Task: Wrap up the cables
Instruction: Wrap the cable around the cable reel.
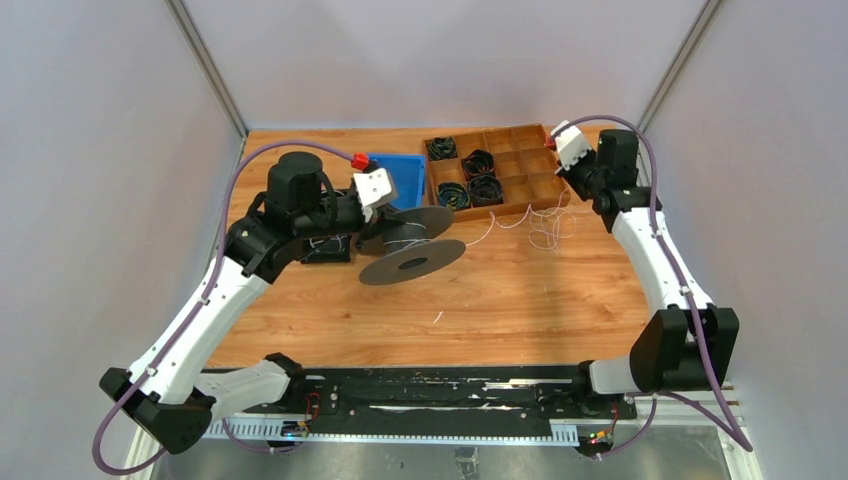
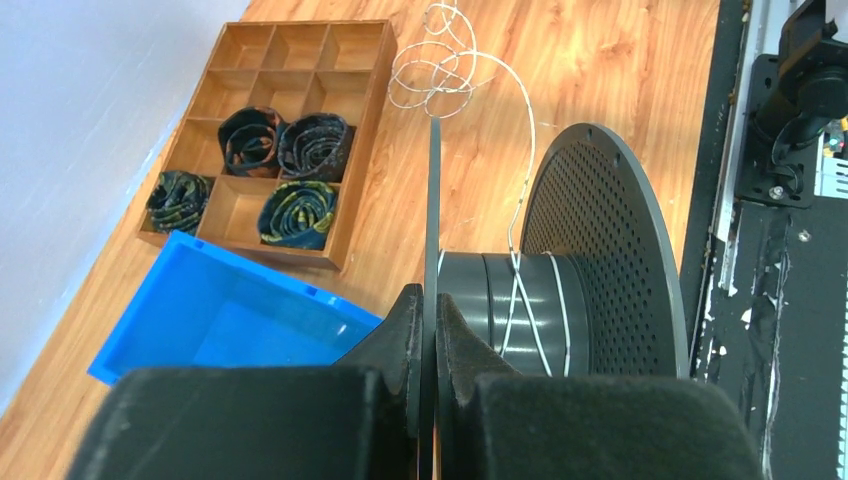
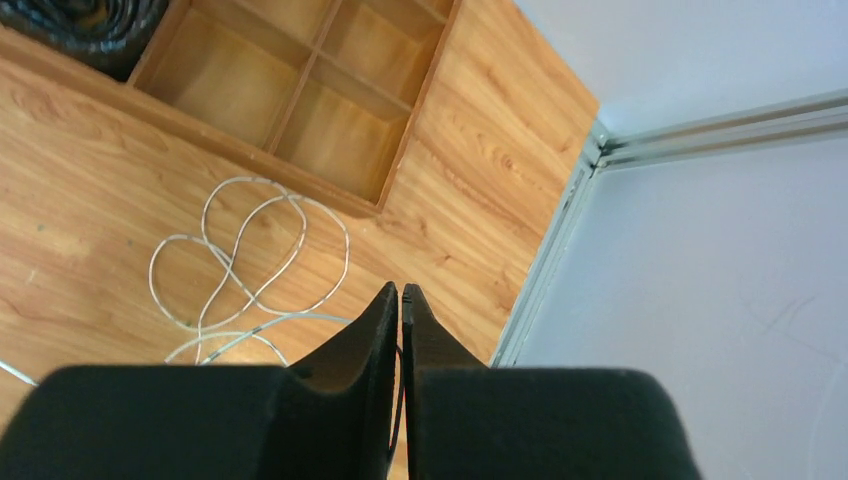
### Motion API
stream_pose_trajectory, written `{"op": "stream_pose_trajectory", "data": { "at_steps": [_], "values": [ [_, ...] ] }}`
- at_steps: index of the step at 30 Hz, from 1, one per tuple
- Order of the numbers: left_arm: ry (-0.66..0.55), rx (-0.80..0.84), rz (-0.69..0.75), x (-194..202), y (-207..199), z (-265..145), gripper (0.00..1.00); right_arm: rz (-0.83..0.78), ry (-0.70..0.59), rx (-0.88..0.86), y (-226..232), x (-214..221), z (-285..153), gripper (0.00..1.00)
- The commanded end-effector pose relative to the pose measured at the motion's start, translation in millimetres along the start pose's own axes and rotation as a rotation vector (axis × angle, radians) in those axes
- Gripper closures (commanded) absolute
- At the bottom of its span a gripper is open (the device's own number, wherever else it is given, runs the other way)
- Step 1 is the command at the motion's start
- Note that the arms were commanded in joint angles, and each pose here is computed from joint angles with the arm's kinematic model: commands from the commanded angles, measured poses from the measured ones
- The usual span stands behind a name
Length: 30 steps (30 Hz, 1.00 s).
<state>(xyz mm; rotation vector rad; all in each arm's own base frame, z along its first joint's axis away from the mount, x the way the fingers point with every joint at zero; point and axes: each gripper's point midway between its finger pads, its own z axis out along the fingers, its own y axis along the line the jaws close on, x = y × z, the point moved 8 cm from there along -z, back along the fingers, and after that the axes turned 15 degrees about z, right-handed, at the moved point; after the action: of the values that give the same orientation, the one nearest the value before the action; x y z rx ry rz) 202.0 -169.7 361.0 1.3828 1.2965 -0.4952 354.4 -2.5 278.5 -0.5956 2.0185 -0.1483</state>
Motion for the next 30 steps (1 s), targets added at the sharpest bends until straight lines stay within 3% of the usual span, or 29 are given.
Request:
{"op": "stream_pose_trajectory", "data": {
  "at_steps": [1,7,12,18,25,30],
  "values": [
    [-0.096,-0.04,0.03,-26,9,-11,1.0,-0.034,0.07,-0.036,5,22,-2,0.94],
    [-0.085,-0.063,0.029,-28,13,-13,1.0,-0.001,0.115,-0.28,38,40,-21,0.74],
    [-0.083,-0.056,0.027,-26,13,-11,1.0,0.014,0.02,-0.513,65,30,-52,0.55],
    [-0.091,-0.045,0.019,-28,13,-10,1.0,0.077,-0.167,-0.71,83,2,-82,0.46],
    [-0.137,-0.106,-0.11,-36,27,-9,1.0,0.48,-0.3,-1.027,123,-5,-50,0.42],
    [-0.159,-0.166,-0.193,-41,40,-9,1.0,0.457,-0.304,-1.117,166,-2,-44,0.41]
  ]
}}
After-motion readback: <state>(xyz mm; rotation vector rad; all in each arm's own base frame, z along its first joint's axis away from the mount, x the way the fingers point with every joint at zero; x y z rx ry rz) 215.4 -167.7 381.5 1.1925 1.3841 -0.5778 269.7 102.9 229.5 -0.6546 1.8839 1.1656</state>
